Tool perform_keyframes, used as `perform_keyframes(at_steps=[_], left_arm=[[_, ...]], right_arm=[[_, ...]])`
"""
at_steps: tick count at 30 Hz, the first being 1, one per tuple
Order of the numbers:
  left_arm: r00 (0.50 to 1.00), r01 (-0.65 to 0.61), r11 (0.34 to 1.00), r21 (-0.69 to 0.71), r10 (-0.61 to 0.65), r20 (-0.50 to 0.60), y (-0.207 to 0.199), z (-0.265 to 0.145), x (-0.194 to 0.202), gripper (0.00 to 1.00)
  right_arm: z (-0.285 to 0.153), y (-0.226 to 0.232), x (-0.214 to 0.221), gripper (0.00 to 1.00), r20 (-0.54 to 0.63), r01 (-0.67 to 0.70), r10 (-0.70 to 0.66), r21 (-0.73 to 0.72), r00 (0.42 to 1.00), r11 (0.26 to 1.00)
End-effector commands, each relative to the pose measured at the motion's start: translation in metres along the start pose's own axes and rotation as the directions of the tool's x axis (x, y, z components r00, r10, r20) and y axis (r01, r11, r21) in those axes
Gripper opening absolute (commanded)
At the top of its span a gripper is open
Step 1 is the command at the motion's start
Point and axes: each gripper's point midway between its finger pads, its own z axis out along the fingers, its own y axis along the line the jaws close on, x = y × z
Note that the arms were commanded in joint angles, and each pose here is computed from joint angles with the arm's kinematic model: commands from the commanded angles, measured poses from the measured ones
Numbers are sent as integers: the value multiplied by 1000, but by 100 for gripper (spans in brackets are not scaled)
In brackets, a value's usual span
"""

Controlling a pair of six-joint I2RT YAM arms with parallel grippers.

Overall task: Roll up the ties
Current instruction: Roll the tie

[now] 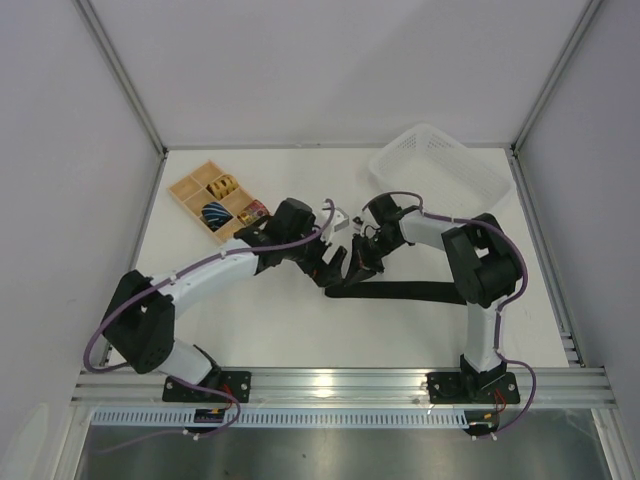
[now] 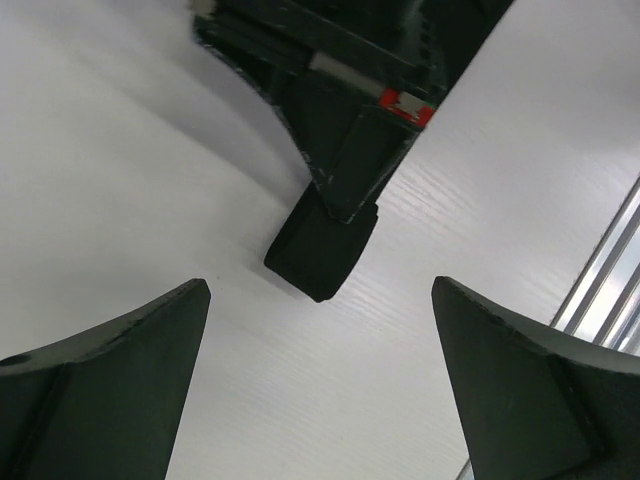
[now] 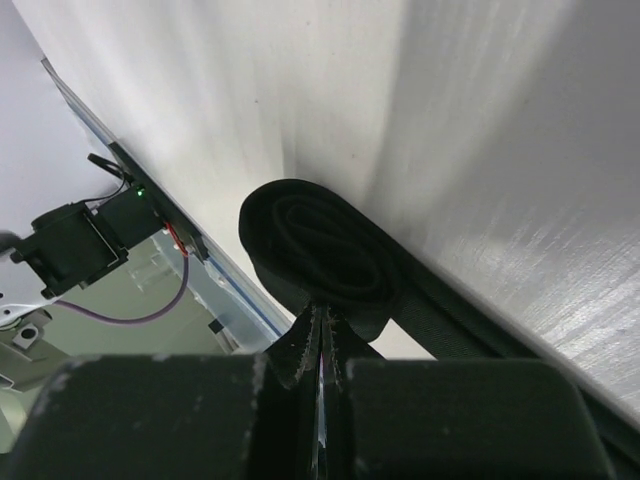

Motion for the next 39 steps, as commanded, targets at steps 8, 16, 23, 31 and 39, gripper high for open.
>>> perform_keyframes(at_steps=[8,16,23,31,39], left_arm=[[925,-346,925,158,364,-111,-22,43,28,100],[889,-408,907,104,421,-183,-9,67,37,100],[869,-452,891,39,450,-207,0,78,41,100],[837,-492,869,44,487,-251,2,96,51,98],[828,-508,861,32,498,-259,4,104,54,92]], right_arm=[[-3,-17,-6,0,0,7,-8,22,1000,1000],[-4,-17,-5,0,-6,12,-12,14,1000,1000],[-3,-17,-7,0,-7,15,-15,9,1000,1000],[-6,-11,-10,0,-6,21,-21,2,1000,1000],[-7,-8,-12,0,-4,25,-25,-5,1000,1000]])
